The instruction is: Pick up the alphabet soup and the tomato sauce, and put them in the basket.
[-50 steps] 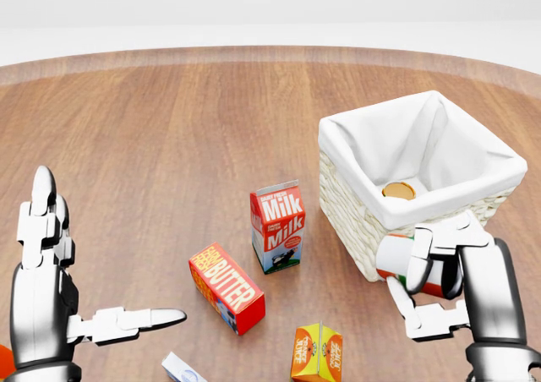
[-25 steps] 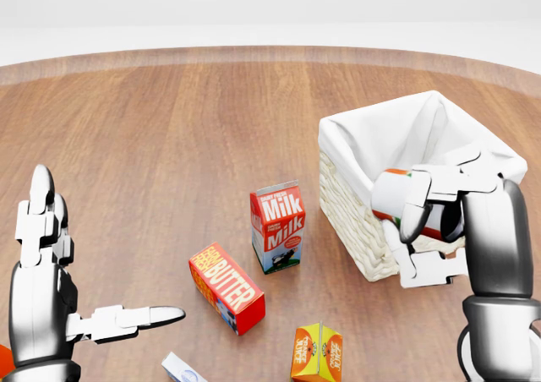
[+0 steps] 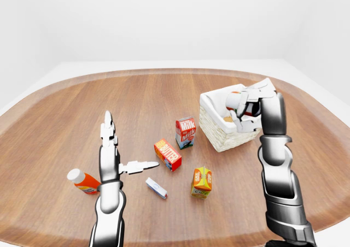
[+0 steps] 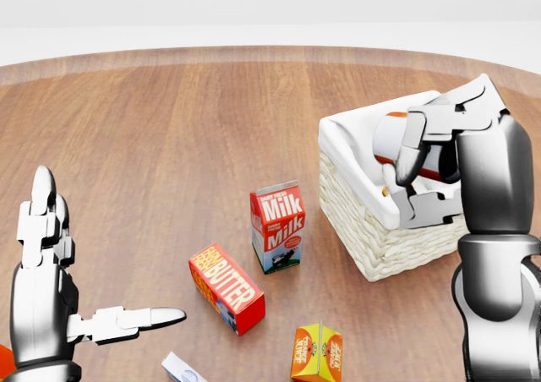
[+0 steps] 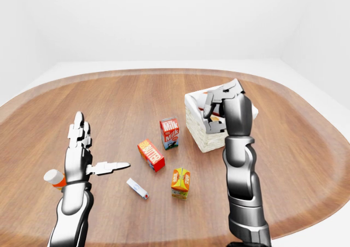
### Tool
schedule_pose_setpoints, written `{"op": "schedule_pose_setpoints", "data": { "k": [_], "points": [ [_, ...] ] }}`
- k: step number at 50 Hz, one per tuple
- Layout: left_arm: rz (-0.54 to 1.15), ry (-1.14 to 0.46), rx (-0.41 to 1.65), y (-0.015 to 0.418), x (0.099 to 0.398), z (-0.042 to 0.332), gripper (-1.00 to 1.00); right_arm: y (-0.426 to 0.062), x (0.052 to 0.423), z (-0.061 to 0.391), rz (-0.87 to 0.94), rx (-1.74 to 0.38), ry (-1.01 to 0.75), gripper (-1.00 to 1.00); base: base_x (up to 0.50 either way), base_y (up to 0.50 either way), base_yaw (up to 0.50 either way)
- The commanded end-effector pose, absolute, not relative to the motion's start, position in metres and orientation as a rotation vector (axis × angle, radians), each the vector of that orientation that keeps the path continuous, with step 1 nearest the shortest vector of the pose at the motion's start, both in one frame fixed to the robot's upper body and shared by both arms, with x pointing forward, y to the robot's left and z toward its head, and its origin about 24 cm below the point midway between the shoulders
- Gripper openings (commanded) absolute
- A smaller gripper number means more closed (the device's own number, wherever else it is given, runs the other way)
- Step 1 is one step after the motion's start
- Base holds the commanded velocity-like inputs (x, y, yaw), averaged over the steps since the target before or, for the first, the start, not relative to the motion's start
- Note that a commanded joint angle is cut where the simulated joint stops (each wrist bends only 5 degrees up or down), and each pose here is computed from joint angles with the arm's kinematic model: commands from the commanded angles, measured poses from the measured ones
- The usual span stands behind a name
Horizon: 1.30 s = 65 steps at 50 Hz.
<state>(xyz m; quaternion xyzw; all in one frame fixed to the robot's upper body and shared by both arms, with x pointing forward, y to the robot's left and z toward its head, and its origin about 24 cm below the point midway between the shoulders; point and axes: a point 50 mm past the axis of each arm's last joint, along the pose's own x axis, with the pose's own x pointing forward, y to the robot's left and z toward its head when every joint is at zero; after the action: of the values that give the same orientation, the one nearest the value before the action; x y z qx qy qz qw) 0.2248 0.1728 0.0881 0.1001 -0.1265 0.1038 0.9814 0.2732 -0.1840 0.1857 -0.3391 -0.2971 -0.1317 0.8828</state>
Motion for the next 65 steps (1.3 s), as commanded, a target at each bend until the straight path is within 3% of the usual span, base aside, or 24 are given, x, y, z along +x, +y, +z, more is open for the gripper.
{"op": "schedule_pose_setpoints", "data": {
  "k": [1,43,65],
  "points": [
    [0.212,-0.256,0.2,0.173,0.225,0.089,1.0,-0.184,0.289,0.196,-0.298,-0.739,-0.644,-1.0,0.0,0.0,0.0],
    [0.215,-0.263,0.196,0.174,0.226,0.09,1.0,-0.199,0.389,0.175,-0.453,-1.124,-0.405,-1.0,0.0,0.0,0.0],
    [0.212,-0.258,0.198,0.174,0.225,0.089,1.0,-0.193,0.407,0.16,-0.373,-1.302,-0.294,-1.0,0.0,0.0,0.0]
  ]
}}
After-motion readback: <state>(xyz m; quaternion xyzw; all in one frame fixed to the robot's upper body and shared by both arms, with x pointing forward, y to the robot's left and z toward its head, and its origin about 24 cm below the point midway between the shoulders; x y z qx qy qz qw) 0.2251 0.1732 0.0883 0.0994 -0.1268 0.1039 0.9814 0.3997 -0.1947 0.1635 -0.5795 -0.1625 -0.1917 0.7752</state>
